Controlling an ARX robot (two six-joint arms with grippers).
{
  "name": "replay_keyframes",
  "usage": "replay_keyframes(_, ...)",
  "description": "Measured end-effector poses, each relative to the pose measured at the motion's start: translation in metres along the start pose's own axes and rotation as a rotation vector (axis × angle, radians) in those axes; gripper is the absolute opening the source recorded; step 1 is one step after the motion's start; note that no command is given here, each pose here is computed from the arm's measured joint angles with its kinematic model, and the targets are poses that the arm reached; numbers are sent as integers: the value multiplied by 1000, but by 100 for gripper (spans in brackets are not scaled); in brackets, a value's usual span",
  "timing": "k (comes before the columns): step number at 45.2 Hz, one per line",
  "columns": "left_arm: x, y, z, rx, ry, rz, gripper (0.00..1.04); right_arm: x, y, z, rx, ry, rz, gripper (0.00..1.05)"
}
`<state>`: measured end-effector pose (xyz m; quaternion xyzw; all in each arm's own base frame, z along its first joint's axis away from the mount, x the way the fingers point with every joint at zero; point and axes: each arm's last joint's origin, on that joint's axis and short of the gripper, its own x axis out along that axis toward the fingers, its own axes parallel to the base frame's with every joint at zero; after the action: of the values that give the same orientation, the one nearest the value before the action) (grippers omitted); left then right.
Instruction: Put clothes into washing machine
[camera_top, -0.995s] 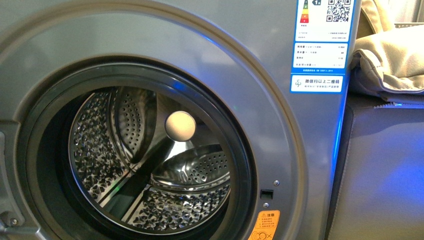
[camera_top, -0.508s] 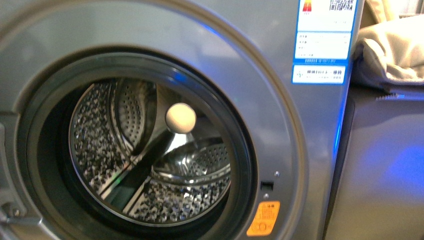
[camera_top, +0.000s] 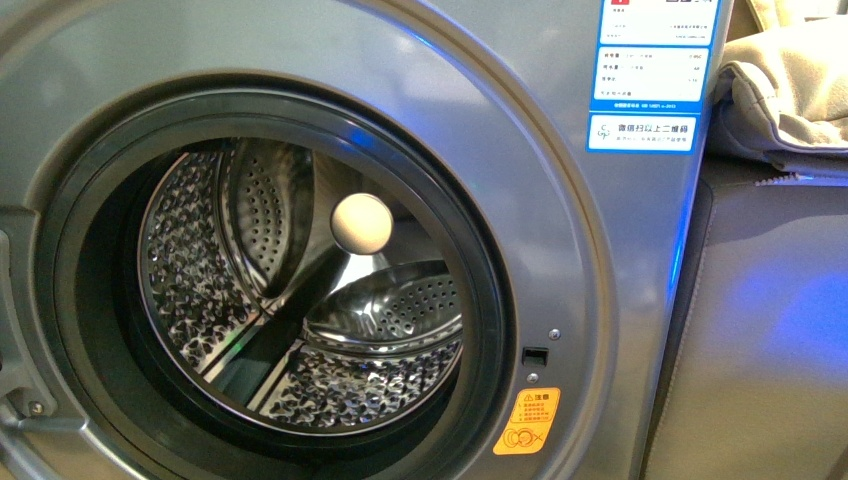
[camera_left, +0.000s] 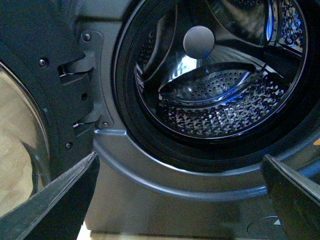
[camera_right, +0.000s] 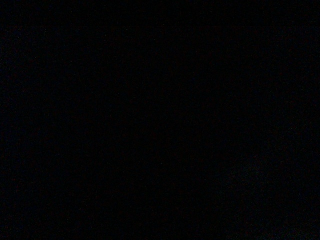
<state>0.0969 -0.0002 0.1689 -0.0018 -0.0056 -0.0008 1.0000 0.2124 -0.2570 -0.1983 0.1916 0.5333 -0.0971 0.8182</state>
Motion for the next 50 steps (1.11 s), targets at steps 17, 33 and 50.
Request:
replay_keyframes(17,0,0,0,0,0,0,98,-37,11,31,34,-116,-21,19)
replay_keyframes(33,0,0,0,0,0,0,98,-168,41,103,-112,-462,-26,11)
replay_keyframes(50,0,0,0,0,0,0,98,-314,84,148,-217,-787,70,11)
